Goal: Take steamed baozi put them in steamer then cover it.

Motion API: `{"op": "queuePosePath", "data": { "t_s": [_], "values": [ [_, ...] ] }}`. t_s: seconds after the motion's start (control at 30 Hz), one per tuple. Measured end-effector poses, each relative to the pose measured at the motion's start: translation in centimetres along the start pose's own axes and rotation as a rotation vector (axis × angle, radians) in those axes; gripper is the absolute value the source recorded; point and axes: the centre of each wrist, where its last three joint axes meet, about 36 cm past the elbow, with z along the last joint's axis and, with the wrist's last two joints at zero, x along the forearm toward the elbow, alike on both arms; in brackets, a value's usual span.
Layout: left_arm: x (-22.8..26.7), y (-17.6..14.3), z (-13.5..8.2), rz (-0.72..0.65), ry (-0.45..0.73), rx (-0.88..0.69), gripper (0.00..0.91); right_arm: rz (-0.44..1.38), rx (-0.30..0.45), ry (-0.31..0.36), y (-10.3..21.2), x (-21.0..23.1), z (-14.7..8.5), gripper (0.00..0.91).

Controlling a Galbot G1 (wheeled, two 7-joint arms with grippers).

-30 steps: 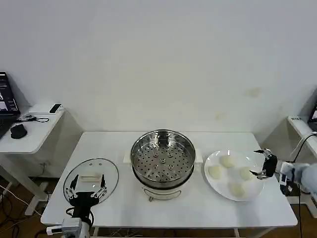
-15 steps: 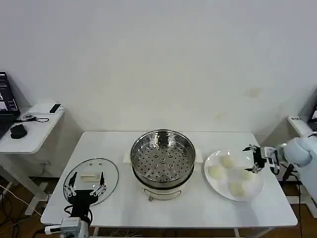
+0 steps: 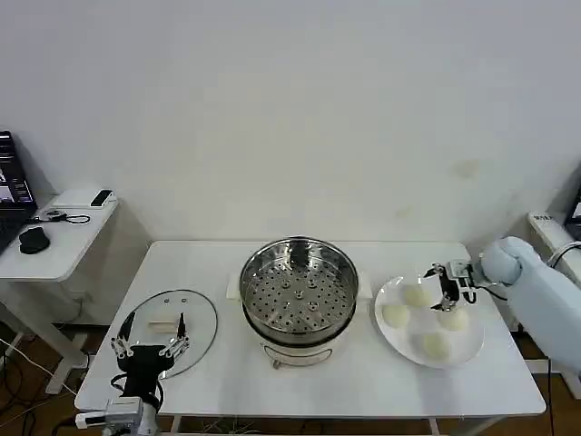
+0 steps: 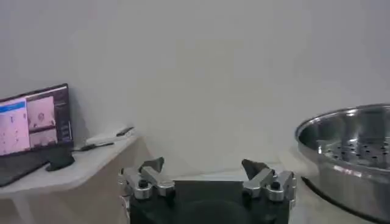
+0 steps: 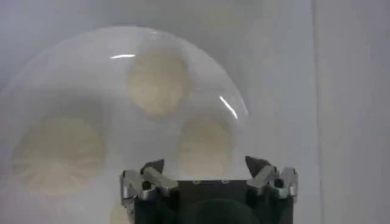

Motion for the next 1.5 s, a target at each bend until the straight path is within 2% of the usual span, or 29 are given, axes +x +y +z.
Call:
{"op": "queuePosePath", "data": {
  "t_s": [0.43, 0.5, 0.6, 0.7, 0.87, 1.23, 1.5],
  "values": [
    [0.0, 0.3, 0.1, -0.013, 0.002, -0.01, 0.907, -0.018, -0.003, 0.041, -0.9, -2.3, -0.5, 0.897],
    [-0.1, 0.3, 0.2, -0.014, 0.002, -0.011, 0.907, -0.02, -0.006, 0.044, -0.9, -2.6, -0.5, 0.836],
    [0.0, 0.4, 0.1, -0.018, -0.001, -0.013, 0.907, -0.023, -0.006, 0.049, -1.0, -3.0, -0.6, 0.806],
    [-0.1, 0.6, 0.1, -0.023, -0.001, -0.017, 0.907, -0.025, -0.002, 0.048, -1.2, -3.4, -1.0, 0.715],
    [0.0, 0.6, 0.2, -0.025, 0.003, -0.013, 0.907, -0.031, -0.003, 0.047, -1.6, -3.5, -1.2, 0.635],
    [0.0, 0.4, 0.2, -0.018, 0.001, -0.009, 0.907, -0.053, -0.01, 0.058, -1.9, -2.9, -1.0, 0.615],
    [-0.3, 0.6, 0.5, -0.006, 0.006, -0.016, 0.907, -0.037, -0.002, 0.046, -2.5, -0.5, -1.0, 0.625]
  ]
}}
